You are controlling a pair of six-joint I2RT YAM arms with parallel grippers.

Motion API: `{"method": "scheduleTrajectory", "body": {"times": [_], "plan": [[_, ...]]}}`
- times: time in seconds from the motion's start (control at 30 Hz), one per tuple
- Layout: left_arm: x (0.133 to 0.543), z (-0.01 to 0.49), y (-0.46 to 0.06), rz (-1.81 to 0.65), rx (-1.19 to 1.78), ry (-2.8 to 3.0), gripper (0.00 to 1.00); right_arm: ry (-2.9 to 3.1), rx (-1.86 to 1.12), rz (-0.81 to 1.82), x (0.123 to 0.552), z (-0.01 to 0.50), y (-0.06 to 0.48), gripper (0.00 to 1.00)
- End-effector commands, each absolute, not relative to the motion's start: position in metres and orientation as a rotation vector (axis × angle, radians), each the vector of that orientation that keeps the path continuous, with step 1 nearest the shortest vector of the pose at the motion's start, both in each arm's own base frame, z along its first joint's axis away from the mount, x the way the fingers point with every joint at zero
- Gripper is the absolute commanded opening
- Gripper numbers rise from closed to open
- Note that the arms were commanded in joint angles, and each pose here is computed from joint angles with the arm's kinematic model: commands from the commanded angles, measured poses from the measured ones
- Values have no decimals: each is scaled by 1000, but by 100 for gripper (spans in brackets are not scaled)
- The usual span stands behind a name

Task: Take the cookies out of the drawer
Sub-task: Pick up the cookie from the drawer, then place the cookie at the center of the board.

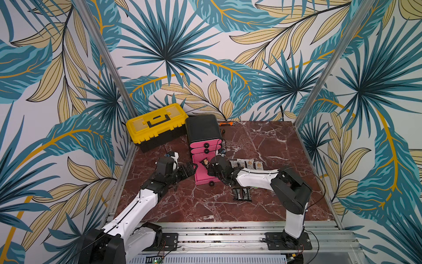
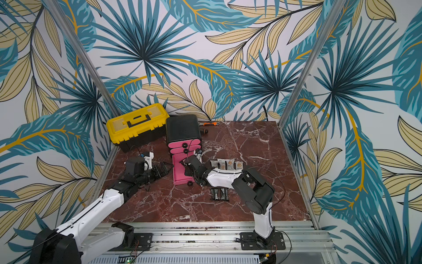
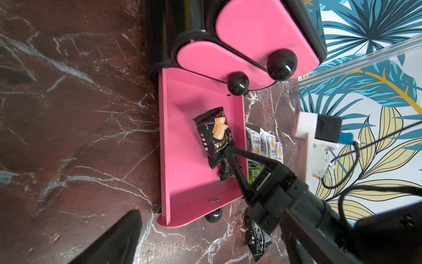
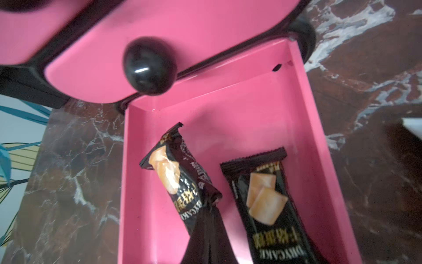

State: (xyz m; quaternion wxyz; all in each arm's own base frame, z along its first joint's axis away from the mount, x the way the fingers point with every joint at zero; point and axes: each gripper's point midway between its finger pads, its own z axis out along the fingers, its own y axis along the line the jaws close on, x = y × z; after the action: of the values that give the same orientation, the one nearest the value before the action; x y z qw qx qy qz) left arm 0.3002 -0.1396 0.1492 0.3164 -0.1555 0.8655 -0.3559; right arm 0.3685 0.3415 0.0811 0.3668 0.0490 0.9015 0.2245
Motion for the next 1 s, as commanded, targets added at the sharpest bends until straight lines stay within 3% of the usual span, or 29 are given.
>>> {"method": "scheduleTrajectory", "body": {"times": [0.0,0.43,0.73,0.97], "plan": [[292,142,-133,-919,-440,2292,100,2332,140,577,355,88,330,4],[276,155,-157,-908,-366,2280,100,2345,233,392,283,119,225,1],[268,158,-180,-925,-325,2264,100,2389,341,198,212,100,121,0],[269,160,-192,-930,-323,2260,100,2427,413,192,184,72,92,0]]}}
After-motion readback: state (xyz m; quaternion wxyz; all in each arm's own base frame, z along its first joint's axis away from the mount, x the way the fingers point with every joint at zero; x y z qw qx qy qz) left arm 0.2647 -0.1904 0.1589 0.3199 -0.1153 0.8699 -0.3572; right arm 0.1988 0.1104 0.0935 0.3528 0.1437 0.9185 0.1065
